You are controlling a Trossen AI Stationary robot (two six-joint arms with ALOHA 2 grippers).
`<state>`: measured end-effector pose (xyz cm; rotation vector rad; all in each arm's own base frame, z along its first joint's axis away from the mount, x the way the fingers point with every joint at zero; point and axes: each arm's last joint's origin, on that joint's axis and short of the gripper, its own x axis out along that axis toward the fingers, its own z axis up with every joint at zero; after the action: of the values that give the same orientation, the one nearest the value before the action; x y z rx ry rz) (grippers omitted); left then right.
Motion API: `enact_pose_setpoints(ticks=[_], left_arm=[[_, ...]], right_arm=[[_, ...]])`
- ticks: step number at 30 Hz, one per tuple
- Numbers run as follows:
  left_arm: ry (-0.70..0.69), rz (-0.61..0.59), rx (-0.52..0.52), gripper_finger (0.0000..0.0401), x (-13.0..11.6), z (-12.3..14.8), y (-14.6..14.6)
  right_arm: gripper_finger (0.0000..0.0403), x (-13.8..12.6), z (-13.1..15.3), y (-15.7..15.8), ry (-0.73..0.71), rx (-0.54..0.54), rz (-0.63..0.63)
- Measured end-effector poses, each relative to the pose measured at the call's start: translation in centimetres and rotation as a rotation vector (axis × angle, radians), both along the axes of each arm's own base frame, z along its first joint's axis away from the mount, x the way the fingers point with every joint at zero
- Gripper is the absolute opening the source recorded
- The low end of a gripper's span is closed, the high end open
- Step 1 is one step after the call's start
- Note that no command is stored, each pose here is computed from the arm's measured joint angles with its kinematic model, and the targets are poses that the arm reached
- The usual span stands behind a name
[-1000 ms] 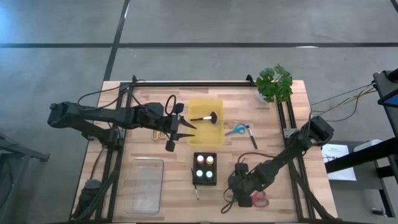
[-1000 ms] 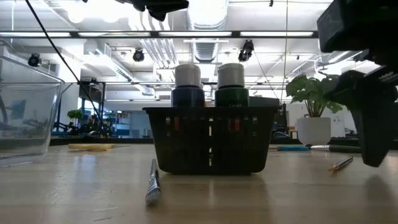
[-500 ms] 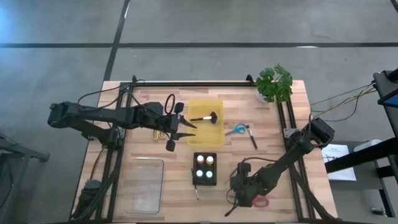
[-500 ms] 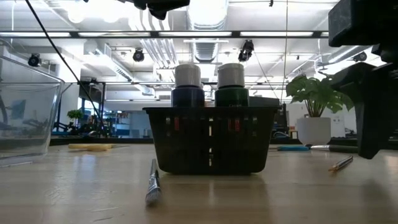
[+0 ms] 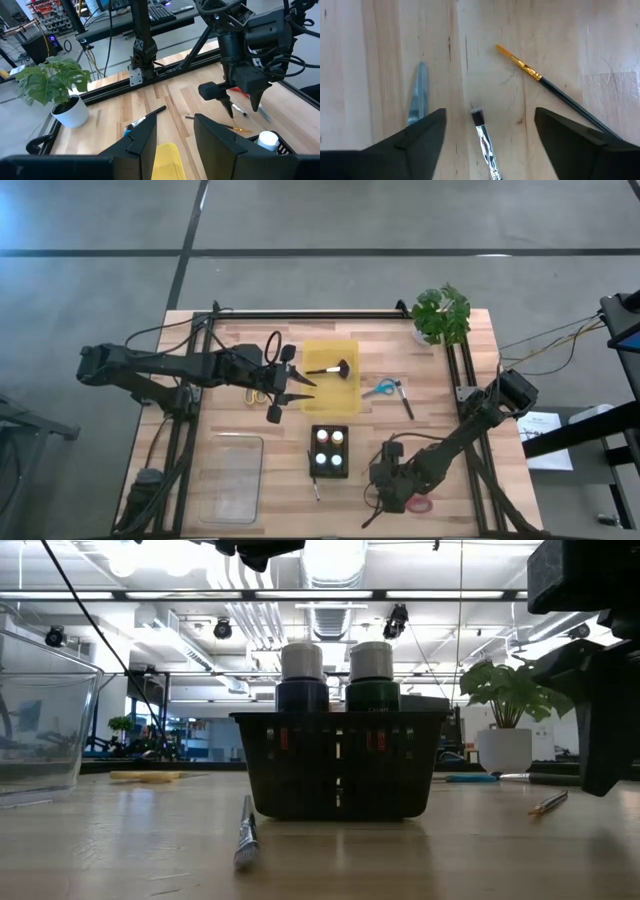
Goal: Pick & Place Paint Supplies
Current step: Put the bottom right silver eyeshadow brush into the yellow bin
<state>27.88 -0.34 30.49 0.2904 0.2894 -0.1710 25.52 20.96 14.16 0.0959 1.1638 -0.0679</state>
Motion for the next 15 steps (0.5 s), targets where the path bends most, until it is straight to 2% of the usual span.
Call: enact_pose_setpoints(ticks=[7,11,15], left_arm=[[0.001,0.000,0.000,0.0138,0.00,-0.01,0.00],[0.001,0.000,0.000,0.0138,0.00,-0.01,0.00],[0.002,0.000,0.000,0.0138,0.00,-0.03,0.00]], right_arm=[[0.0205,-0.18,0.06,0.54,-0.001,0.029,0.028],[0.0186,-0.19,-0.13,0.80,-0.012,0.025,0.049],[0.0182,-0.13,-0.90,0.75,-0.007,-0.016,0.052]])
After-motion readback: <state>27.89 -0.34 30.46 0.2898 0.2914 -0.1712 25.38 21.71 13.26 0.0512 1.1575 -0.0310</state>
